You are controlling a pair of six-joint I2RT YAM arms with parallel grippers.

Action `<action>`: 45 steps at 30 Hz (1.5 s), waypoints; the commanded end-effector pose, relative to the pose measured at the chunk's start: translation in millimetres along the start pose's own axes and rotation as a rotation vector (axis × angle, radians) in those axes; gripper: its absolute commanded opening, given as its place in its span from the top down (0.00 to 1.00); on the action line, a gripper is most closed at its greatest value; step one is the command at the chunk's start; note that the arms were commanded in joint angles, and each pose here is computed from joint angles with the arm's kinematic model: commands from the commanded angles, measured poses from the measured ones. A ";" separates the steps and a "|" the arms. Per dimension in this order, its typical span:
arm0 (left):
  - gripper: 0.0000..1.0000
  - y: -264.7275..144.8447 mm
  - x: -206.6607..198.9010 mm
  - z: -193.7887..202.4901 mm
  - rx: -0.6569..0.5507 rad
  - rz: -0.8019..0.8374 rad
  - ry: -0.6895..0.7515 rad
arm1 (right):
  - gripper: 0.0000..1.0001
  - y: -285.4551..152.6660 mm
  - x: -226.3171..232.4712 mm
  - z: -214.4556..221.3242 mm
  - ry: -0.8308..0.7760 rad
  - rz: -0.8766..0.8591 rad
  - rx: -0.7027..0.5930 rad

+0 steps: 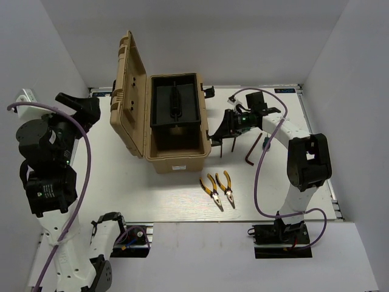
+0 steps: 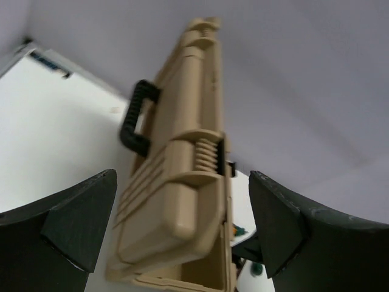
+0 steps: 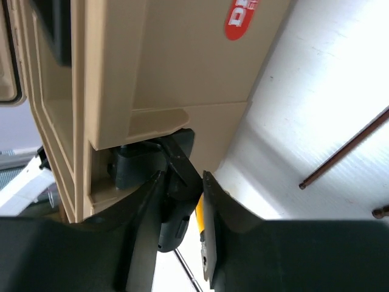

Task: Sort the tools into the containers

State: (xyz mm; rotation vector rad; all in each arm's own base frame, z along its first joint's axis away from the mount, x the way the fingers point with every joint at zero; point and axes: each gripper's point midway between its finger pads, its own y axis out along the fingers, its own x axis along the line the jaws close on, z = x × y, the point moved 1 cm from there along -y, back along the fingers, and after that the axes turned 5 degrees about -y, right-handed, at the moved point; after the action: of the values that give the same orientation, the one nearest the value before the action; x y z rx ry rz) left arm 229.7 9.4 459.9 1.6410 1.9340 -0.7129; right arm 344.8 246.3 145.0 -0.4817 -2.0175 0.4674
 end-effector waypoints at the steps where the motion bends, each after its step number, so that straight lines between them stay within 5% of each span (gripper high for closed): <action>1: 0.00 -12.7 -48.5 -5.7 0.027 0.241 0.030 | 0.63 12.2 6.3 24.4 -0.020 -0.024 0.096; 4: 0.00 -13.9 -77.4 -0.3 0.067 0.431 0.083 | 0.35 4.0 5.5 21.3 -0.055 -0.007 0.092; 5: 0.00 -7.7 -82.6 6.7 0.101 0.478 0.090 | 0.32 -2.5 7.9 17.1 -0.083 0.000 0.077; 10: 0.00 -23.6 -142.6 0.5 0.124 0.870 0.209 | 0.27 -34.7 -2.0 13.0 -0.131 0.111 0.040; 16: 0.00 -15.9 -176.7 -7.0 0.163 1.027 0.238 | 0.27 -91.8 -37.4 1.7 -0.183 0.488 -0.095; 20: 0.00 16.6 -172.9 10.4 0.240 1.027 0.207 | 0.32 -130.5 -69.7 3.8 -0.198 0.703 -0.157; 23: 0.00 43.1 -175.5 31.8 0.306 1.035 0.219 | 0.54 -148.4 -92.5 12.4 -0.160 0.814 -0.133; 26: 0.00 61.2 -187.8 45.2 0.340 1.028 0.258 | 0.49 -152.9 -103.5 18.9 -0.136 0.831 -0.129; 28: 0.00 60.8 -201.7 45.1 0.341 1.054 0.276 | 0.36 -153.6 -105.0 20.2 -0.157 0.822 -0.118; 31: 0.00 71.0 -232.8 86.4 0.425 1.096 0.268 | 0.28 -156.6 -116.0 25.8 -0.126 0.847 -0.088; 39: 0.00 87.5 -267.1 226.8 0.622 1.005 0.486 | 0.28 -173.2 -151.9 47.0 -0.053 0.947 -0.046; 45: 0.00 96.0 -229.1 289.4 0.650 0.749 0.730 | 0.28 -165.5 -178.5 50.8 0.019 0.920 0.000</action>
State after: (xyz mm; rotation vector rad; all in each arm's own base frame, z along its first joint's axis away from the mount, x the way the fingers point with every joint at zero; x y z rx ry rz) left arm 370.1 -368.1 398.7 3.1007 0.9398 -0.6397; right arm 343.7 7.8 81.5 -1.4261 -1.6652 0.9961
